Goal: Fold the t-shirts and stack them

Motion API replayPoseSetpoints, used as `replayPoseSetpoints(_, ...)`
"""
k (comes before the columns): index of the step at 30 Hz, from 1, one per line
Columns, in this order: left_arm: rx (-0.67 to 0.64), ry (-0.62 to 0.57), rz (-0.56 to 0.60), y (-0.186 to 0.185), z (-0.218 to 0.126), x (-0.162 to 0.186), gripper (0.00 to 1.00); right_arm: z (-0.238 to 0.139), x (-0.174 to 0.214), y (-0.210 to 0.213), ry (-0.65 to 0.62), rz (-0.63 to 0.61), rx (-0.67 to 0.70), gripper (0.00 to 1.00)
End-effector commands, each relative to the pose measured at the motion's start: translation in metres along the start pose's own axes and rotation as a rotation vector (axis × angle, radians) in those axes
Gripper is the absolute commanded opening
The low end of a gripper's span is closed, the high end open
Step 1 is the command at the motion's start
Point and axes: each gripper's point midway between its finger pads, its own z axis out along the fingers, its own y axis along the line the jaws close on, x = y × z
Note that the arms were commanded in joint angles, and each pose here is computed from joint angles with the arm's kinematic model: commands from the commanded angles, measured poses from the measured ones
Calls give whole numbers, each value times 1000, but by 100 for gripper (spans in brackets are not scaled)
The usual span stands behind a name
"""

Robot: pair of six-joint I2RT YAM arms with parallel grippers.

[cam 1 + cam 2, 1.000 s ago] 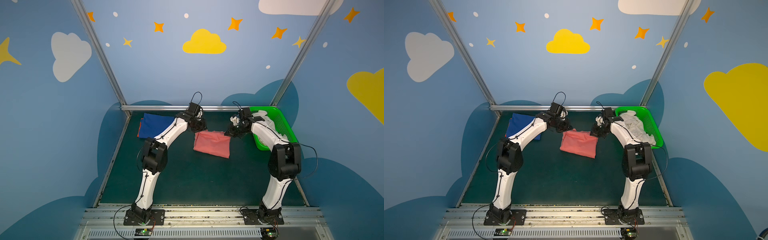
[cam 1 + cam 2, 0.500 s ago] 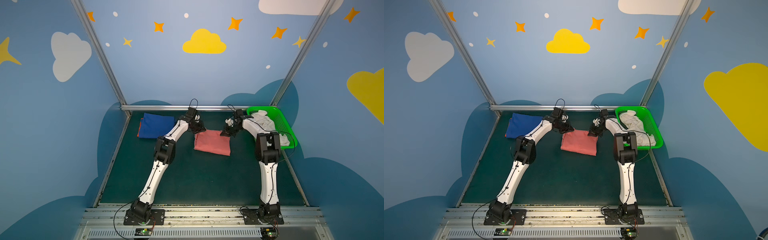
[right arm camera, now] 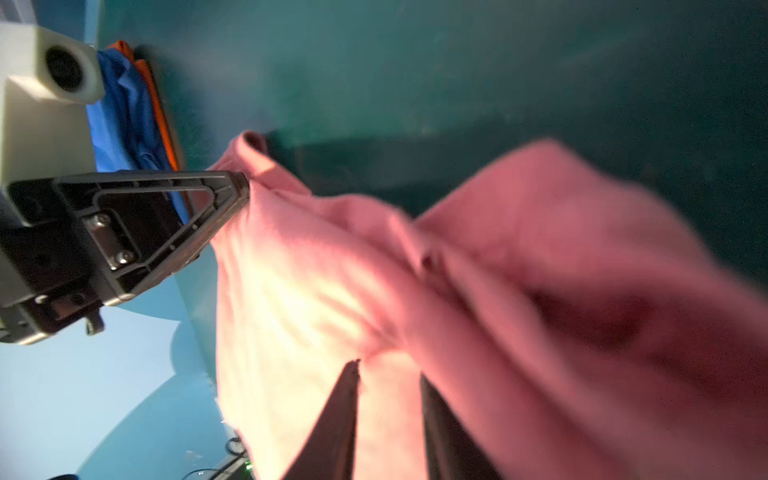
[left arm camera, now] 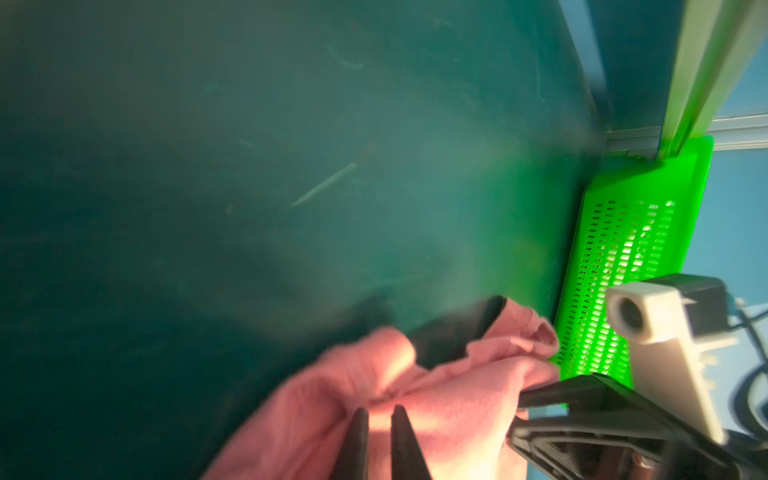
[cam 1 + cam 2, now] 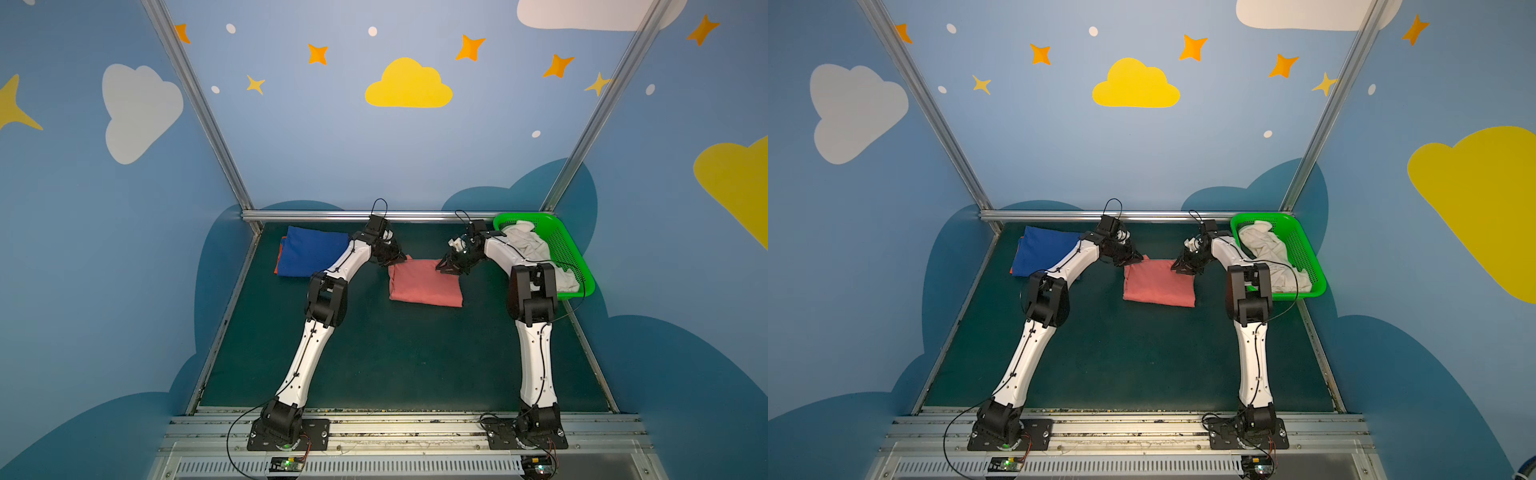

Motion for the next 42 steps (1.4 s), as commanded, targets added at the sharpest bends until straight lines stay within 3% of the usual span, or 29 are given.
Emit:
replayPoseSetpoints(1, -16, -118, 113, -44, -69, -21, 26, -49, 7, 37, -63, -89, -1, 45)
replayPoseSetpoints(2, -26, -130, 123, -46, -78, -21, 35, -56, 10, 40, -73, -99, 5, 48)
replayPoseSetpoints(7, -107, -144, 151, -35, -106, -6, 61, -83, 30, 30, -137, -140, 114, 68)
replayPoseSetpoints(11, -179, -106, 127, -7, -107, 14, 82, -86, 44, 2, -132, -115, 205, 70)
replayPoseSetpoints(16, -202, -59, 88, 21, -92, 37, 96, -74, 61, -35, -91, -67, 287, 72)
replayPoseSetpoints(24, -181, 31, 8, 43, -52, 68, 99, -37, 78, -62, -28, 12, 258, 73)
replayPoseSetpoints(33, -141, 111, -60, 50, 1, 102, 98, 4, 92, -60, 22, 70, 184, 70)
replayPoseSetpoints(37, -124, 118, -97, 54, 16, 109, 91, 16, 93, -52, 29, 69, 166, 69)
replayPoseSetpoints(42, -123, 123, -96, 51, 27, 116, 72, 26, 93, -46, 41, 68, 160, 68)
